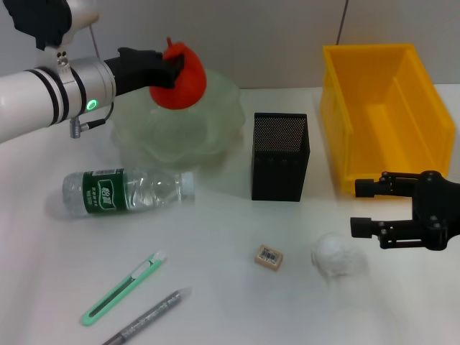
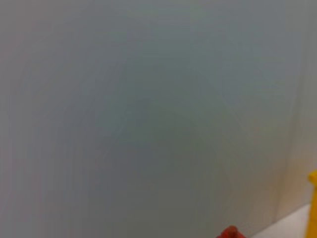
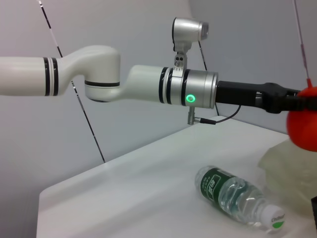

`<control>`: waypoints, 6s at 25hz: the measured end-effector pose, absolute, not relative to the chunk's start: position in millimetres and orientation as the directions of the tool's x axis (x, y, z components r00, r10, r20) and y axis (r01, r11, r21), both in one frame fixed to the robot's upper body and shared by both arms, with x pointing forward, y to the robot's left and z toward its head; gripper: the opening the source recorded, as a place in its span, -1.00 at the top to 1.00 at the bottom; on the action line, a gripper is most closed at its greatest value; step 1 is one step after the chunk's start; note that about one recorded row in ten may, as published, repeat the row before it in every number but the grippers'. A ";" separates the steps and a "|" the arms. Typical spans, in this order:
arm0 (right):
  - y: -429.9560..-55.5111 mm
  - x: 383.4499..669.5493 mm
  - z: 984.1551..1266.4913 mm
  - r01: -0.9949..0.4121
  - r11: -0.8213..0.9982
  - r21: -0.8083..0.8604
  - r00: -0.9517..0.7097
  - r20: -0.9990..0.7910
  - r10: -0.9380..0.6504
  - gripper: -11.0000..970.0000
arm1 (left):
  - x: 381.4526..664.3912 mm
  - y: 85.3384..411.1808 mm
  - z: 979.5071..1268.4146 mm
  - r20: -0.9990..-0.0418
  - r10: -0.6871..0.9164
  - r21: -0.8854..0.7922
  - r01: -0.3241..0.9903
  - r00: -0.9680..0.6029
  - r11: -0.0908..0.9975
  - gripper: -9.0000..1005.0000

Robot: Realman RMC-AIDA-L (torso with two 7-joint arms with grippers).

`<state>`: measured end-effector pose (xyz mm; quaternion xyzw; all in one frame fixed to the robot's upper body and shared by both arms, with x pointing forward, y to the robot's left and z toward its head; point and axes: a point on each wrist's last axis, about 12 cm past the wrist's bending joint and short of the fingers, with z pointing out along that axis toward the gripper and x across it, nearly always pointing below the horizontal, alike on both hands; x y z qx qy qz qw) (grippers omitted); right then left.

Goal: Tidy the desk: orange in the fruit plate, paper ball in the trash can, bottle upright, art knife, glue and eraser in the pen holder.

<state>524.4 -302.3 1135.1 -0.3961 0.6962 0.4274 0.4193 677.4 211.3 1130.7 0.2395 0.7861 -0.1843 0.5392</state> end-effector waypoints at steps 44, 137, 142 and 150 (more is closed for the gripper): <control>-205.4 595.1 1192.7 -0.705 0.669 0.235 -0.709 -0.273 -0.650 -0.61 | 491.3 307.4 1126.0 -0.981 0.067 -0.163 0.964 -0.181 0.211 -0.71; -320.0 500.3 1185.3 -0.870 0.480 0.115 -0.322 -0.869 -0.375 -0.66 | 576.2 298.6 1155.5 -0.861 0.475 0.043 0.904 -0.183 0.426 -0.71; -322.1 495.0 1175.7 -0.869 0.468 0.158 -0.347 -0.870 -0.350 -0.66 | 595.9 276.0 1166.1 -0.793 0.591 0.122 0.912 -0.148 0.392 -0.71; -315.4 502.1 1170.2 -0.869 0.449 0.206 -0.378 -0.863 -0.335 -0.66 | 610.7 213.2 1153.9 -0.604 0.797 0.249 0.950 0.001 0.187 -0.71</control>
